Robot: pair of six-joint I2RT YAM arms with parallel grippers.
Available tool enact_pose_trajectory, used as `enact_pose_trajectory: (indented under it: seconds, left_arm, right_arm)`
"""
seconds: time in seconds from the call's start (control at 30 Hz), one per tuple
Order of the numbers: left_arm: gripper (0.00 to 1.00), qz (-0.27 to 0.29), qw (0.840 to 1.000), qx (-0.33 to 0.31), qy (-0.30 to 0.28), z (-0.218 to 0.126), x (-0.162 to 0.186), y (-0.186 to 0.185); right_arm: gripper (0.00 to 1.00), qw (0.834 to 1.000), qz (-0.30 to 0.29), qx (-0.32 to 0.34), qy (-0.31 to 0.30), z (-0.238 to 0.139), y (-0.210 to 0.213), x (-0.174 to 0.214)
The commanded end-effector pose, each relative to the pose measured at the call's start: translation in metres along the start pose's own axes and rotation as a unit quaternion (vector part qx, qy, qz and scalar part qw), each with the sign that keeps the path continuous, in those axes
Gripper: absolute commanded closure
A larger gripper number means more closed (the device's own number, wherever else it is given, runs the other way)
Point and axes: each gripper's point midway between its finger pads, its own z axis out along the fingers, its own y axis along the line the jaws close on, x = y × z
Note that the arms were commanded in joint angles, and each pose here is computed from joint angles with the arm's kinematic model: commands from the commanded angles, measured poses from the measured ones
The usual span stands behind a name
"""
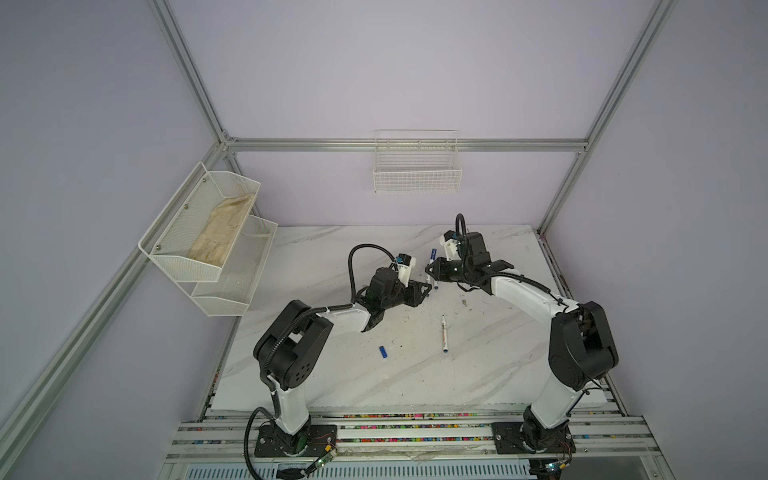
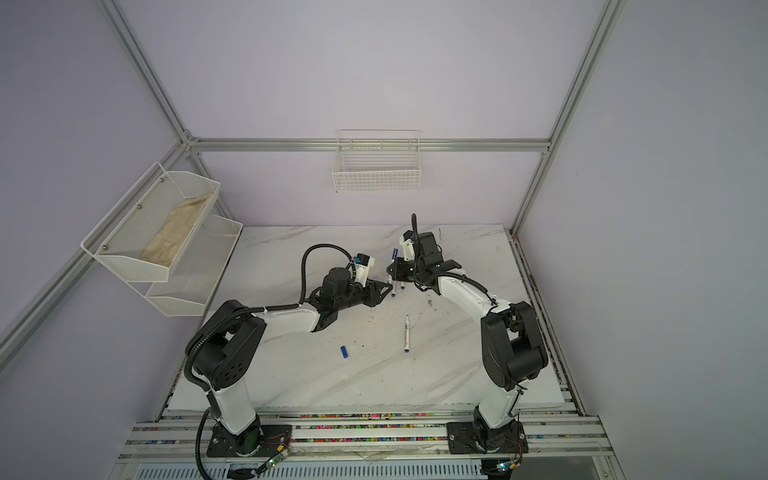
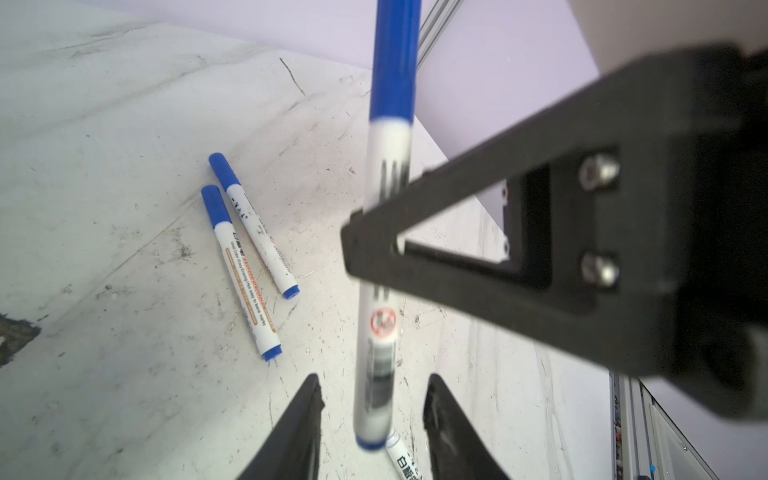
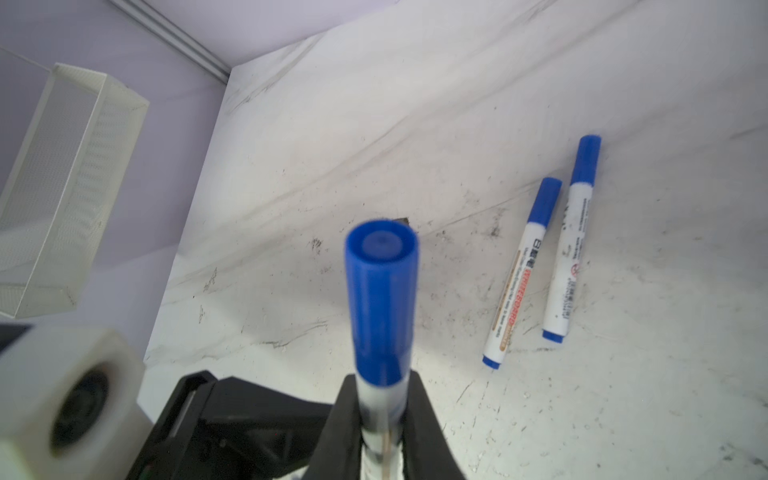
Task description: Insert the pens into the pen caps
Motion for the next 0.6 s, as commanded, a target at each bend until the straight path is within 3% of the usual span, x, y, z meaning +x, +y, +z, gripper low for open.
enact_pose_trajectory:
  seconds: [0.0, 0.13, 0.33, 0.57]
  left_arm:
    - [0.58, 0.007, 0.999, 0.024, -0.039, -0.019, -0.018, -0.013]
    - [0.58, -0.012, 0.999, -0.021, -0.048, -0.028, -0.016, 0.010]
    - [0.57, -0.013, 0.985, -0.164, -0.044, -0.046, -0.009, 0.060]
    - [0.57, -0.023, 0.974, -0.224, -0.034, -0.057, 0.000, 0.080]
  right_arm:
    - [0.94, 0.998, 0.025, 0.064, -0.008, 0.007, -0.033, -0.011]
    - [0.94, 0.991, 0.024, 0.133, 0.008, 0.018, -0.070, -0.016]
    - [0.93, 0.976, 0.019, 0.213, 0.035, 0.040, -0.117, -0.011]
    - [0.93, 0.973, 0.013, 0.227, 0.051, 0.063, -0.136, 0.000]
